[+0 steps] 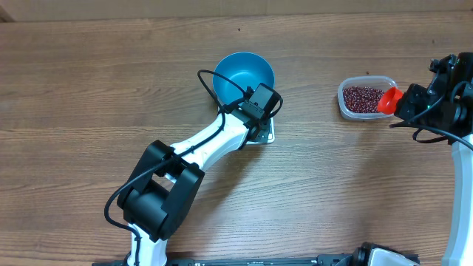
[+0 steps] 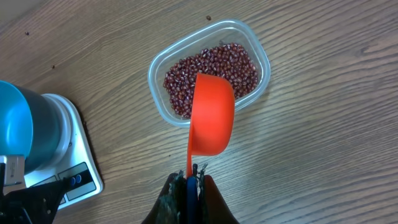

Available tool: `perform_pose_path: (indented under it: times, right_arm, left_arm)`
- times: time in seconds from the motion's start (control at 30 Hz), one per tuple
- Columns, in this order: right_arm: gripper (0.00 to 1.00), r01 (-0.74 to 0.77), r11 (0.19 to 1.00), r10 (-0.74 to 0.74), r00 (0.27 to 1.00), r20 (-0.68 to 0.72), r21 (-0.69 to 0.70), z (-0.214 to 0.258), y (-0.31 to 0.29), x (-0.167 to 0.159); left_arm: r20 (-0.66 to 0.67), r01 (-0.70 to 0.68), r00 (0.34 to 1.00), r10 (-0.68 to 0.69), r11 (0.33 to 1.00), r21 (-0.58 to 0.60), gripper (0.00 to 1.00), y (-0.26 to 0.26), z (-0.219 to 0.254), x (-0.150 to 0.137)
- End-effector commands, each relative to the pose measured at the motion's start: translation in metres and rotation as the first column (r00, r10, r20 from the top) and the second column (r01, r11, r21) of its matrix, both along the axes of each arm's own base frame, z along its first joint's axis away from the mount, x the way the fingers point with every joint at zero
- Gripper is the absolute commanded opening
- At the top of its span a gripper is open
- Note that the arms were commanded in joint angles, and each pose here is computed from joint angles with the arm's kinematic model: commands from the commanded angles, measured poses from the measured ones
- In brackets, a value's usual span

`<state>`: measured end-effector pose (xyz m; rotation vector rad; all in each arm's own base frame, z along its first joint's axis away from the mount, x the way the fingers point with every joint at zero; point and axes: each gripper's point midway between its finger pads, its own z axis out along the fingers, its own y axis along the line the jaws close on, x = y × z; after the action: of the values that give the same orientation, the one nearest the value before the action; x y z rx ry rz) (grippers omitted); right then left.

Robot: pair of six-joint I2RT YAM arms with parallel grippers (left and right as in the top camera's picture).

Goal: Scoop item into bowl and weigh 150g on scale

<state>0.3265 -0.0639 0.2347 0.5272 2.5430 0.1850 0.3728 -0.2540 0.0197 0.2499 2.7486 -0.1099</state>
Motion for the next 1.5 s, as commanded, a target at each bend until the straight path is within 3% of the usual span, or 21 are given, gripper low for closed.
perform_pose_path:
  times: [0.0, 0.23, 0.43, 0.6, 0.9, 1.13, 1.3, 1.47]
  right_arm:
    - [0.04, 0.016, 1.0, -0.016, 1.0, -0.003, -0.019, 0.001, -0.006, 0.0]
    - [0.04, 0.024, 0.999, -0.025, 1.0, -0.011, -0.032, 0.0, -0.009, -0.001]
    - [0.04, 0.025, 0.999, -0.025, 1.0, 0.001, -0.035, 0.002, -0.009, 0.001]
    - [0.04, 0.025, 0.999, -0.025, 1.0, 0.007, -0.037, 0.002, -0.01, 0.003]
    - [0.04, 0.025, 0.999, -0.024, 1.0, 0.016, -0.039, 0.003, -0.01, 0.004]
    - [0.04, 0.025, 0.999, -0.024, 1.0, 0.018, -0.039, 0.004, -0.01, 0.005]
    - [0.04, 0.023, 0.999, -0.023, 1.0, 0.019, -0.037, 0.004, -0.01, 0.005]
    - [0.04, 0.023, 0.999, -0.023, 1.0, 0.019, -0.037, 0.004, -0.01, 0.005]
  left_arm:
    - [-0.03, 0.016, 0.999, -0.015, 0.999, 0.031, 0.04, 0.006, -0.009, 0.0]
    - [-0.001, 0.132, 0.991, -0.132, 0.991, -0.029, 0.04, -0.009, 0.068, -0.01]
    - [0.191, 0.286, 0.947, -0.258, 0.948, -0.138, 0.04, -0.026, 0.167, -0.009]
    - [0.292, 0.302, 0.924, -0.245, 0.939, -0.167, 0.04, -0.016, 0.216, -0.016]
    - [0.292, 0.178, 0.948, -0.127, 0.972, -0.155, 0.04, 0.06, 0.242, -0.01]
    - [0.302, 0.348, 0.909, -0.289, 0.922, -0.166, 0.04, 0.088, 0.247, -0.01]
    - [0.315, 0.399, 0.891, -0.328, 0.896, -0.195, 0.04, 0.096, 0.249, -0.009]
    - [0.304, 0.493, 0.849, -0.433, 0.855, -0.158, 0.09, 0.099, 0.244, -0.02]
